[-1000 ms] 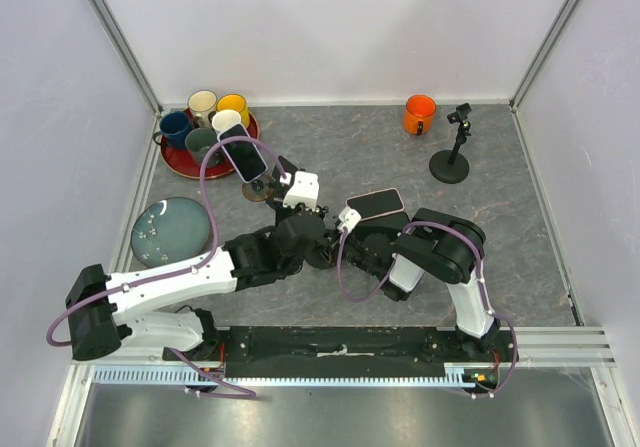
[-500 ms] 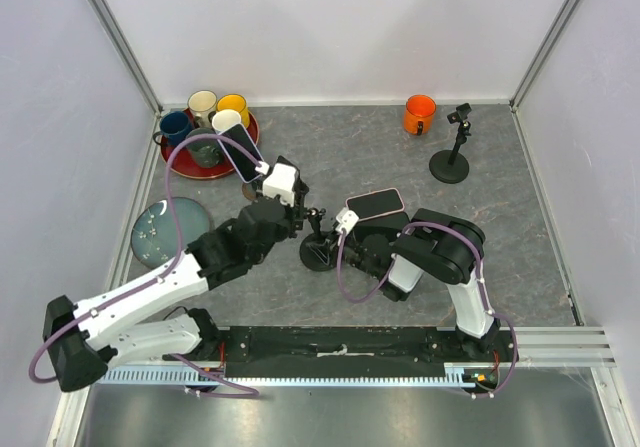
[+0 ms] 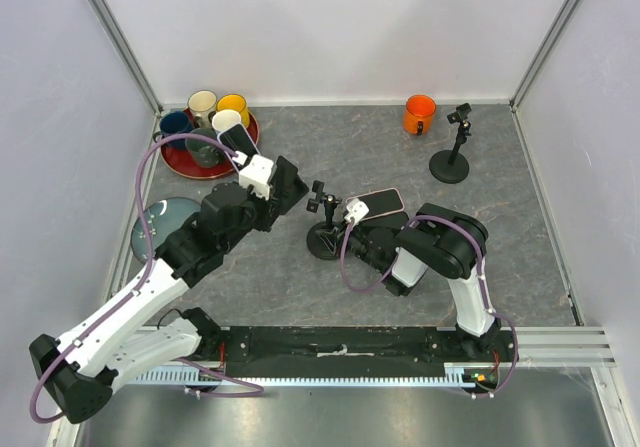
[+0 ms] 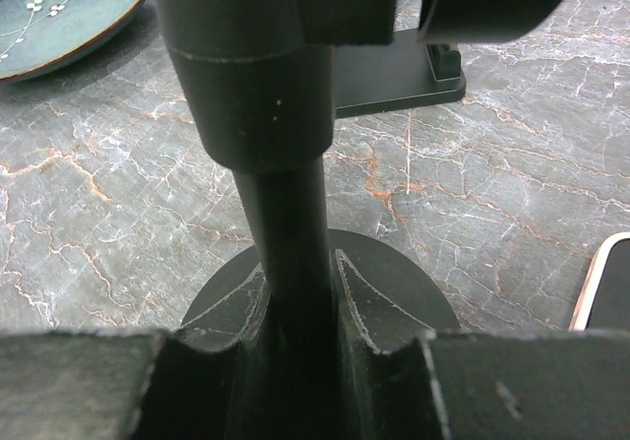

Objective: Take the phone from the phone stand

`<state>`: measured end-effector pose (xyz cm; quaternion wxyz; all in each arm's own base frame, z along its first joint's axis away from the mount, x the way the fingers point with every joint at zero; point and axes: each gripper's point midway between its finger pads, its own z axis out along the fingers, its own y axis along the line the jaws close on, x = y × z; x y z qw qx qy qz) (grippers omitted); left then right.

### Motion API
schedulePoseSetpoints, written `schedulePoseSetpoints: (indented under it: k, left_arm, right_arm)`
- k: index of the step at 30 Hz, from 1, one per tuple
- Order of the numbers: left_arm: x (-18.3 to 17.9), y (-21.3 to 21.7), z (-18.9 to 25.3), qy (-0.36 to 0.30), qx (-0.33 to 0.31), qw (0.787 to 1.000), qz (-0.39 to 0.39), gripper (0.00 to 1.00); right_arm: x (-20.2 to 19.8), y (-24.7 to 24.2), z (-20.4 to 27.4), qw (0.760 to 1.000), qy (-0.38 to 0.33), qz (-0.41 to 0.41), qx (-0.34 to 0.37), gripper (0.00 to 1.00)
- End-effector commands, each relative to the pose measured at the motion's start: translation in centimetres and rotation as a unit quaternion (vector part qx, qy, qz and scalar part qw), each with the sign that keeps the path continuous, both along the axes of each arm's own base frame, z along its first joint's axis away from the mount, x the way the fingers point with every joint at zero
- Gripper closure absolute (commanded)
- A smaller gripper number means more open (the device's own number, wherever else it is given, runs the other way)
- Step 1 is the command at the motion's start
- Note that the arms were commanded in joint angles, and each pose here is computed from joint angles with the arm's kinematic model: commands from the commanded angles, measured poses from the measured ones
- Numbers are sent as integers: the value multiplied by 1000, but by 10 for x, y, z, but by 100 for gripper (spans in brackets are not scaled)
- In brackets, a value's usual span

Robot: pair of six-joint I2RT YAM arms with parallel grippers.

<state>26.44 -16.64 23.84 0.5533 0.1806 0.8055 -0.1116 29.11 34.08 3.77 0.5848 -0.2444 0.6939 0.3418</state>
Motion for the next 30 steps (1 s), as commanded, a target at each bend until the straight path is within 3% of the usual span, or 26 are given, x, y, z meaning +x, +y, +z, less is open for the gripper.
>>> schedulePoseSetpoints:
  k: [1, 5, 11, 17, 25, 30]
  left_arm:
    - [-4, -7, 48, -57, -40, 997, -32, 98]
    - [-14, -1, 59, -64, -65, 995, -27, 98]
    - [-11, 29, 56, -60, -68, 994, 61, 98]
    - [-13, 49, 25, -34, -55, 991, 117, 98]
    - [-19, 44, -19, 19, -72, 989, 124, 98]
    - [-19, 38, -35, 61, -49, 989, 125, 98]
  right_arm:
    - [3, -20, -6, 998, 13, -41, 38, 100]
    - [1, -18, -4, 999, 7, -32, 37, 100]
    - [-8, -6, 18, 998, -16, 13, 52, 100]
    - [-13, -3, 46, 997, -33, 33, 56, 100]
    - [-7, 8, 61, 996, -48, 42, 56, 100]
    - [-7, 13, 64, 996, -53, 43, 56, 100]
